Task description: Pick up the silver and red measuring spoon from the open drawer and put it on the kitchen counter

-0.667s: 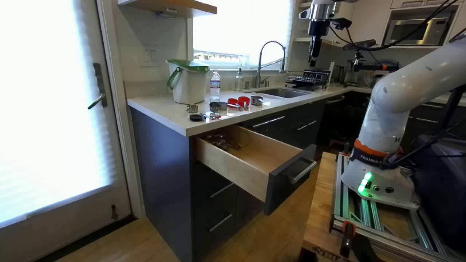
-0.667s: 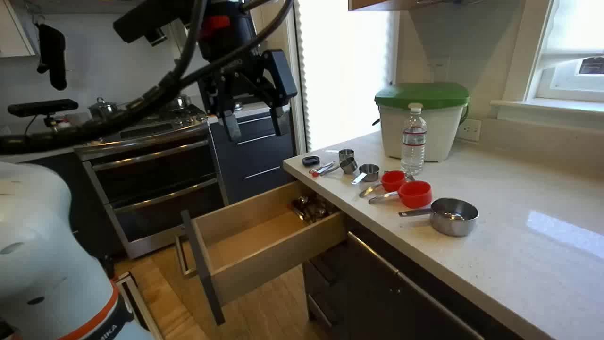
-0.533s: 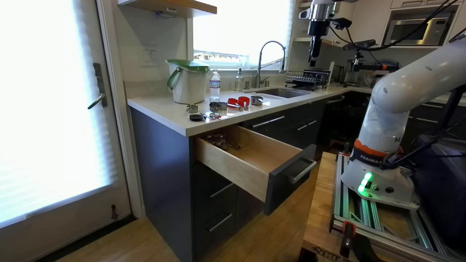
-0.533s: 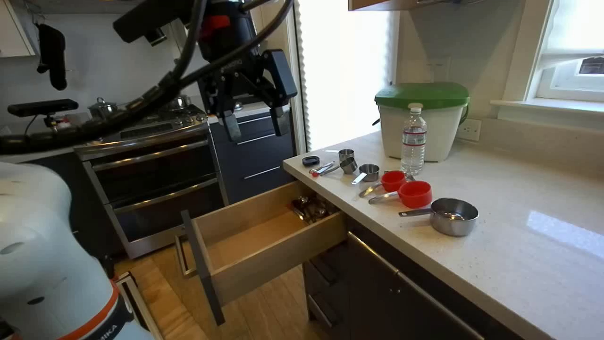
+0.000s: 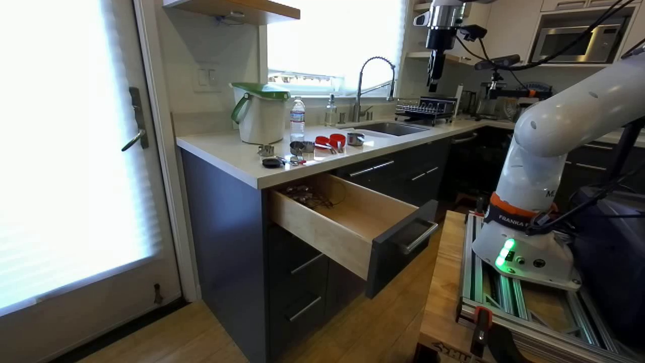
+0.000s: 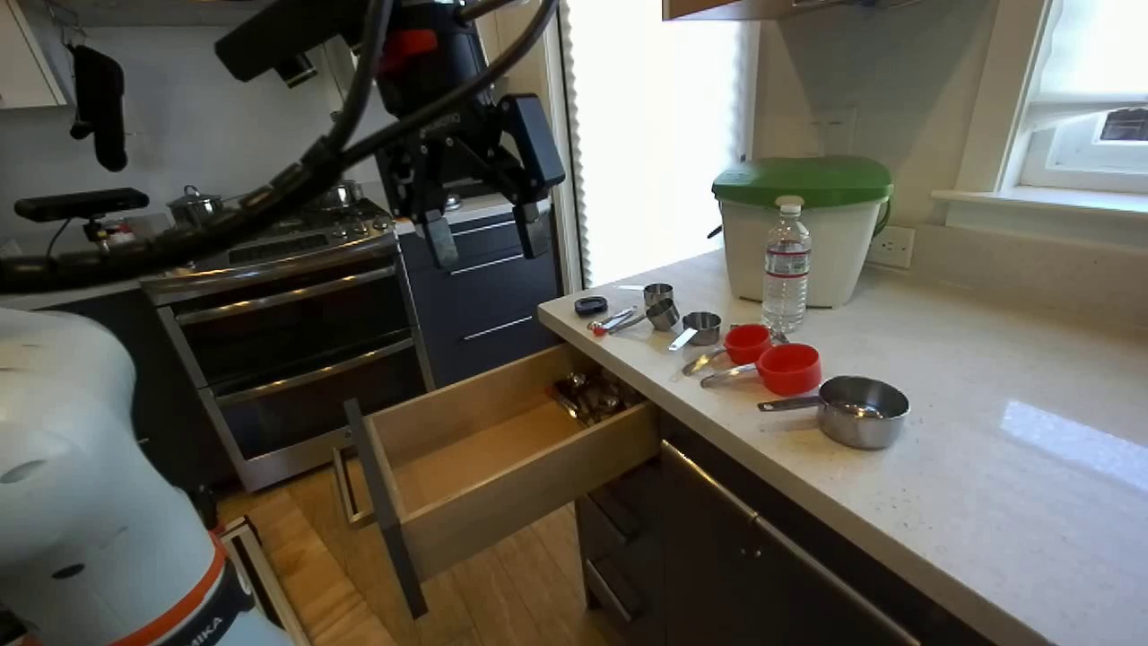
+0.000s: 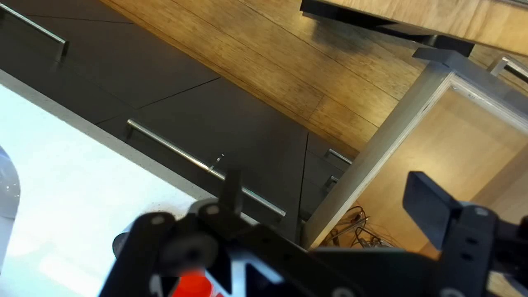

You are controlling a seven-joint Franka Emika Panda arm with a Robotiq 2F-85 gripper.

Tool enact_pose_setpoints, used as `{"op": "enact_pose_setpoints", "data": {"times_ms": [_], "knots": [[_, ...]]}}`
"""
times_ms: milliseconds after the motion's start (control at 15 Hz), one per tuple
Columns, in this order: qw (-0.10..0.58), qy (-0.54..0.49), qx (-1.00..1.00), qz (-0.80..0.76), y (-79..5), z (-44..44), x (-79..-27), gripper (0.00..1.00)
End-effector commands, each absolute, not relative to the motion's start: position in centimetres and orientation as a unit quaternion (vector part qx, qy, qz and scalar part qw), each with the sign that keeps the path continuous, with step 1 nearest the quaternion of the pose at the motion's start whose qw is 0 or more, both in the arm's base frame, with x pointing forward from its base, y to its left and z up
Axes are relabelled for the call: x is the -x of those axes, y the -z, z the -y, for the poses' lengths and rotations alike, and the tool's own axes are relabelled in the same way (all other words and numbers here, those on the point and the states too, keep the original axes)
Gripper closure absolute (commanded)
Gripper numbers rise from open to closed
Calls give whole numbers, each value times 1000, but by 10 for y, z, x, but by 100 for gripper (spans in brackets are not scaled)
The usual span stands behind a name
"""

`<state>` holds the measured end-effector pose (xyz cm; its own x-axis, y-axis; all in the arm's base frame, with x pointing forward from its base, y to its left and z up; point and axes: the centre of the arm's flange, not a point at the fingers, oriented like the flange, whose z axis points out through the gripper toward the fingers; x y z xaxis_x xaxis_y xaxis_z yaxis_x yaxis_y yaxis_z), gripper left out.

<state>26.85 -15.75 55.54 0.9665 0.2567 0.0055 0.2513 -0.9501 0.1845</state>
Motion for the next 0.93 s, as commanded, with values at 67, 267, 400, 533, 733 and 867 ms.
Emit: {"op": "enact_pose_setpoints", "data": {"times_ms": [67,267,400,533,733,867], "knots": [[92,-15,-987,-129,-555,158,-269,0],[87,-23,-984,-152,-555,149,-274,0],[86,-23,-978,-189,-552,127,-284,0],[82,-24,-968,-235,-548,101,-293,0],[69,-28,-948,-310,-536,59,-306,0],[66,-38,-931,-357,-531,32,-312,0]]}}
